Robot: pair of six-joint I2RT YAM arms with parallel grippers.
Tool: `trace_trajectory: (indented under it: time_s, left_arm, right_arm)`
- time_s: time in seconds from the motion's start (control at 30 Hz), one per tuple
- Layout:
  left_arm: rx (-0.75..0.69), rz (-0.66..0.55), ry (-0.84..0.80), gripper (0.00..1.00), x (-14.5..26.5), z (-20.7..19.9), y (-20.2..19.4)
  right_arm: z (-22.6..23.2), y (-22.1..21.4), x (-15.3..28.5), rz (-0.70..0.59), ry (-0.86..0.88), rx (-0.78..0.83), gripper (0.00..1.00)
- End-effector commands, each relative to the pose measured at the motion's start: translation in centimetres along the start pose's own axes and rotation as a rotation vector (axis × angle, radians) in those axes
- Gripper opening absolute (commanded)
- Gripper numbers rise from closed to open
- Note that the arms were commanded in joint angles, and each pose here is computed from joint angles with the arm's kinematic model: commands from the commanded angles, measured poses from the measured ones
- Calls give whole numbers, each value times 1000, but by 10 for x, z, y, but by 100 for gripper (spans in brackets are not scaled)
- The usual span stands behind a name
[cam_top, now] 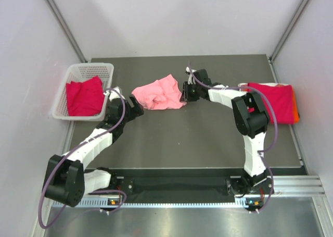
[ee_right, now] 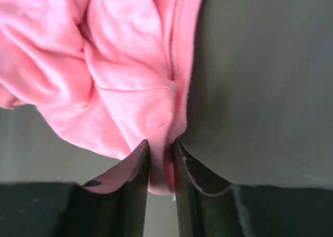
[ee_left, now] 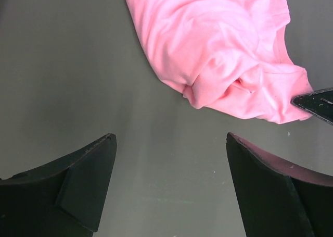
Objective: Fold and stack the t-shirts
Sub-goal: Flatten the tshirt out
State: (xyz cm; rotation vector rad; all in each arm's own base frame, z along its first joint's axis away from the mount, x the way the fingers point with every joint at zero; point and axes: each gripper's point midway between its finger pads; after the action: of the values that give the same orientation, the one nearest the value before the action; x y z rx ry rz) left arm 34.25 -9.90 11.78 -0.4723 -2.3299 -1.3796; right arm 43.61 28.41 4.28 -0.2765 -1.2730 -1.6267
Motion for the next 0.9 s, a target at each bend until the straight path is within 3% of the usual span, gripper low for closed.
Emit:
trace_trajectory:
  time_s: [0.0,0.03,0.13,0.23,0.27,0.37,0.4,0.47,0.53,0.57,0.67,0.77,0.87]
  left_arm:
    - [12,-56,-46,90,1,-11,13]
    - [11,-52,-49,89,0,-12,12]
    - [8,-47,-54,89,0,-13,11]
    - [3,-38,-62,88,-1,-14,8]
    - [3,-39,-66,88,-1,-16,8]
    - [-12,-34,-78,88,-1,-23,6]
    - [-28,-36,-85,88,0,-27,6]
    - [-72,-43,-74,88,1,-40,4]
    - [-142,-35,-94,89,4,-61,-4]
    - [-174,-49,-87,89,5,-64,-4]
    - [-217,-48,-110,90,6,-75,-11]
    - [-248,-20,-169,90,3,-85,-19]
    - [-280,26,-227,90,-3,-99,-33]
  right_arm:
    - [26,17,1,-29,52,42,22]
    - [29,23,11,-50,49,56,1]
    - [25,15,30,-73,18,80,0]
    - [32,10,76,-141,5,107,0]
    - [21,-20,78,-98,-13,90,0]
    - [31,-37,109,-161,18,83,0]
    - [23,-72,110,-120,16,68,0]
    - [42,-95,123,-113,64,107,0]
    - [40,-129,129,-44,40,117,13]
    - [43,-144,130,-16,39,125,40]
    - [42,-146,147,-55,20,104,66]
    - [36,-122,165,-155,-54,105,72]
    - [29,-98,170,-185,-102,94,61]
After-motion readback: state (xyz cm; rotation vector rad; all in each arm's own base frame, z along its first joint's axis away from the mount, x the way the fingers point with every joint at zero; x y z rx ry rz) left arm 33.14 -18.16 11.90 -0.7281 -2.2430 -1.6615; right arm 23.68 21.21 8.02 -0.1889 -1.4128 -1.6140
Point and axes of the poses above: each gripper's point midway between its finger pads, its own x axis back along the fingers, its own z axis along the line the jaws close on, y = z × x, and after that the axes turned 1 degree about x, right-handed
